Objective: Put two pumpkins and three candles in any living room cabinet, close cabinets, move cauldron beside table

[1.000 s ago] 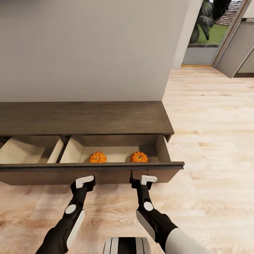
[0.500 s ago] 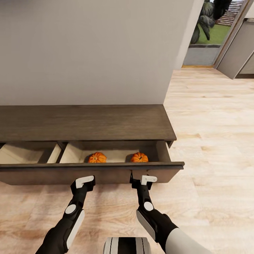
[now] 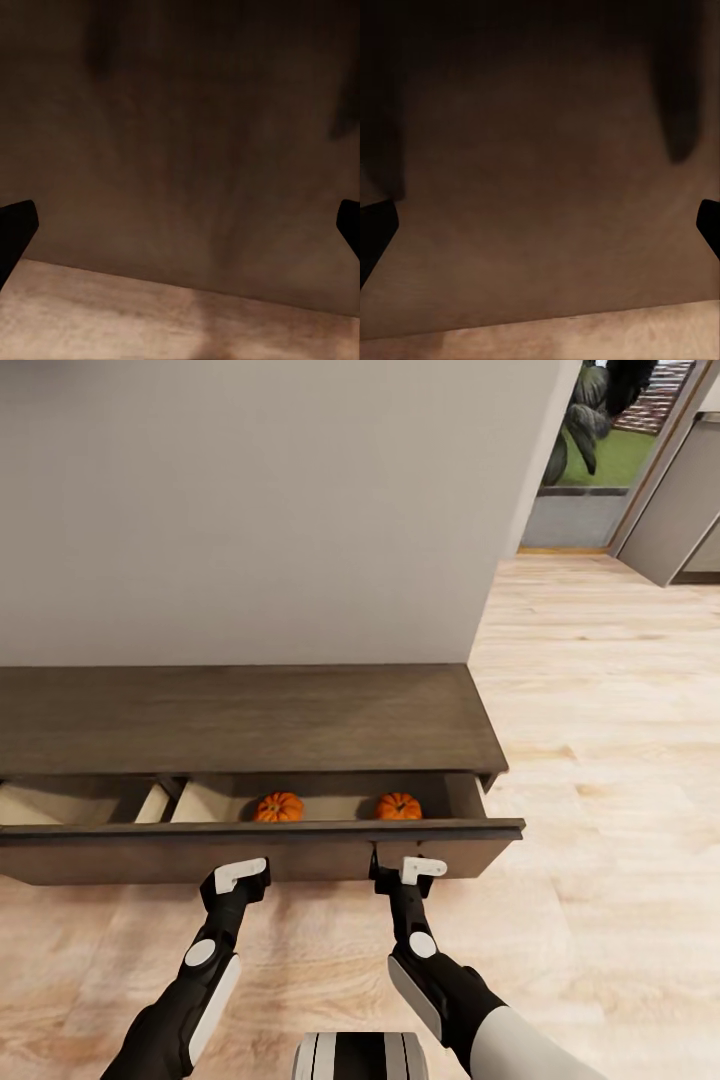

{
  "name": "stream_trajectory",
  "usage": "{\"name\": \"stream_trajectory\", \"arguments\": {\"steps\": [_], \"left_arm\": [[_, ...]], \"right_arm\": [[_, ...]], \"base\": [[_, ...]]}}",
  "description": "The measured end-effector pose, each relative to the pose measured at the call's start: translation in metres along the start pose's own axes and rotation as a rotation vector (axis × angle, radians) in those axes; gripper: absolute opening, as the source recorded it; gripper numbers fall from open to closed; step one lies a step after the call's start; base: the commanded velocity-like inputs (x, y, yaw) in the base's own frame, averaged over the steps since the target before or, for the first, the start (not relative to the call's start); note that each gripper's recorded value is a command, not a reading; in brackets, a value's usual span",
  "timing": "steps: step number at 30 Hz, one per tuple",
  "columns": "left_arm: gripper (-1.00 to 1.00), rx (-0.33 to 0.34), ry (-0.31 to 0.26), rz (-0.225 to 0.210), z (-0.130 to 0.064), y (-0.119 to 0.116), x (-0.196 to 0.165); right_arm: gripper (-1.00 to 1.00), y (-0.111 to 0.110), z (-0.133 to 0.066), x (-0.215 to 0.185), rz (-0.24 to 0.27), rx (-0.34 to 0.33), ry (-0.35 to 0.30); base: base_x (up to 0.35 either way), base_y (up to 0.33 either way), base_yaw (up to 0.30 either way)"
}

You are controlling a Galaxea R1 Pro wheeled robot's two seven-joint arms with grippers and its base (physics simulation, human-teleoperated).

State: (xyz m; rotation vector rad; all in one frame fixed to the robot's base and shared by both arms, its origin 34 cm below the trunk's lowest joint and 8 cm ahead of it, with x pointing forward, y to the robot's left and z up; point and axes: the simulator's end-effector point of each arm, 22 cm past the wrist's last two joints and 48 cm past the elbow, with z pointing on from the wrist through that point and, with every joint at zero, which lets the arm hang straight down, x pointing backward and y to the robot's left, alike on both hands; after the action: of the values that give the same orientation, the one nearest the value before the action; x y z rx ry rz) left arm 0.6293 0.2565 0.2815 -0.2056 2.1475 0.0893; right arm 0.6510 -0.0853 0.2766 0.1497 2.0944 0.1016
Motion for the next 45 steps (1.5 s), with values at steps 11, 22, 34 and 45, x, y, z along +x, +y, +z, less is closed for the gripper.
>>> {"name": "stream_trajectory", "arguments": {"steps": [11,22,34,45], "left_arm": [[1.0,0.0,0.0,0.0,-0.0001,0.0,-0.0003],[1.0,0.0,0.0,0.0,-0.0001,0.0,0.0001],[1.0,0.0,0.0,0.0,0.0,0.0,0.0002],[1.0,0.0,0.001,0.0,0.0002,0.0,0.0008]], "right_arm": [[1.0,0.0006,-0.0002,0.0001,-0.002,-0.002,0.0],[1.0,0.001,-0.0002,-0.0001,0.0,-0.002,0.0],[1.0,0.0004,0.0,-0.0001,-0.001,-0.002,-0.001],[1.0,-0.0016,0.0006,0.0001,-0.003,0.001,-0.001]], "base": [[0.225,0.0,0.0],[0.131,0.0,0.0],[0.081,0.0,0.0],[-0.221,0.0,0.0]]}}
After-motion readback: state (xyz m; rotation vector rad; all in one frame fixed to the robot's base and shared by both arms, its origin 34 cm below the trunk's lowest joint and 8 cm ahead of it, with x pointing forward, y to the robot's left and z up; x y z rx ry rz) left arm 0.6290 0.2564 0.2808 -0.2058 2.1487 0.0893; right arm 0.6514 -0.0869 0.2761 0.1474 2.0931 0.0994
